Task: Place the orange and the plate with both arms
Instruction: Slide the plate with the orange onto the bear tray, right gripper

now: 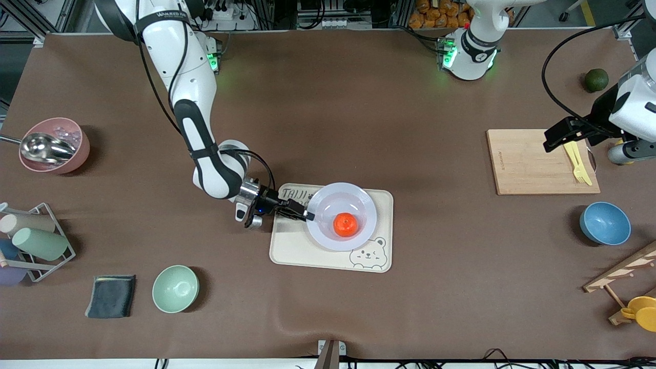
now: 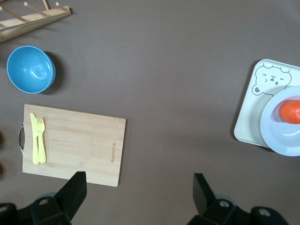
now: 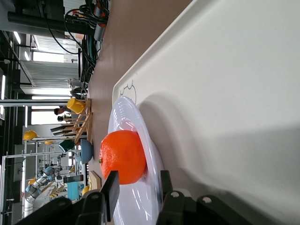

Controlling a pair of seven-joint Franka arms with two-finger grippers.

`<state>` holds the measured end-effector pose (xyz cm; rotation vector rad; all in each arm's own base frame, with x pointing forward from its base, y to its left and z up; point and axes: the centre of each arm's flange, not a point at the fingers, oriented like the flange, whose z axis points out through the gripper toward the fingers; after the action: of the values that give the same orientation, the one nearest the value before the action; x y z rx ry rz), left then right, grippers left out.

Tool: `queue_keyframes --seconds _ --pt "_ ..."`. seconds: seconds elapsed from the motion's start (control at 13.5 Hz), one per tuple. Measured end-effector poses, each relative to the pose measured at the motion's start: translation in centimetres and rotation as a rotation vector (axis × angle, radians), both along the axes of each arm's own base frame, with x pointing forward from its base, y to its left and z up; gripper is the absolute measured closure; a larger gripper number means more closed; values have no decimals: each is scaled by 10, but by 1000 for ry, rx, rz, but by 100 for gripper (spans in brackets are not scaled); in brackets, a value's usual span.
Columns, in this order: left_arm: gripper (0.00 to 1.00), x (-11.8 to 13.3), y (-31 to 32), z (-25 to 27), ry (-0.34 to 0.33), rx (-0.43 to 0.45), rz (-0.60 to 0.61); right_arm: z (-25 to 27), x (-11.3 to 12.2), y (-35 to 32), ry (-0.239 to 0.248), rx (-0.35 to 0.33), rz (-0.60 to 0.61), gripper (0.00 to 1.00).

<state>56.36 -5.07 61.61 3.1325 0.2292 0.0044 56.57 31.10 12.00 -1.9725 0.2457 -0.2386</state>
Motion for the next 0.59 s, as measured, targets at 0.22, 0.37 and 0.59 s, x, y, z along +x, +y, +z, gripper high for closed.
queue_keyframes --seconds 0.22,0.37,0.59 --pt "0 0 -2 2 -3 0 -3 4 10 -11 35 -44 48 51" --pt "0 0 -2 7 -14 -1 -3 10 19 -18 76 -63 61 50" --pt "0 -1 -2 11 -22 -1 -4 26 30 -22 147 -100 82 50"
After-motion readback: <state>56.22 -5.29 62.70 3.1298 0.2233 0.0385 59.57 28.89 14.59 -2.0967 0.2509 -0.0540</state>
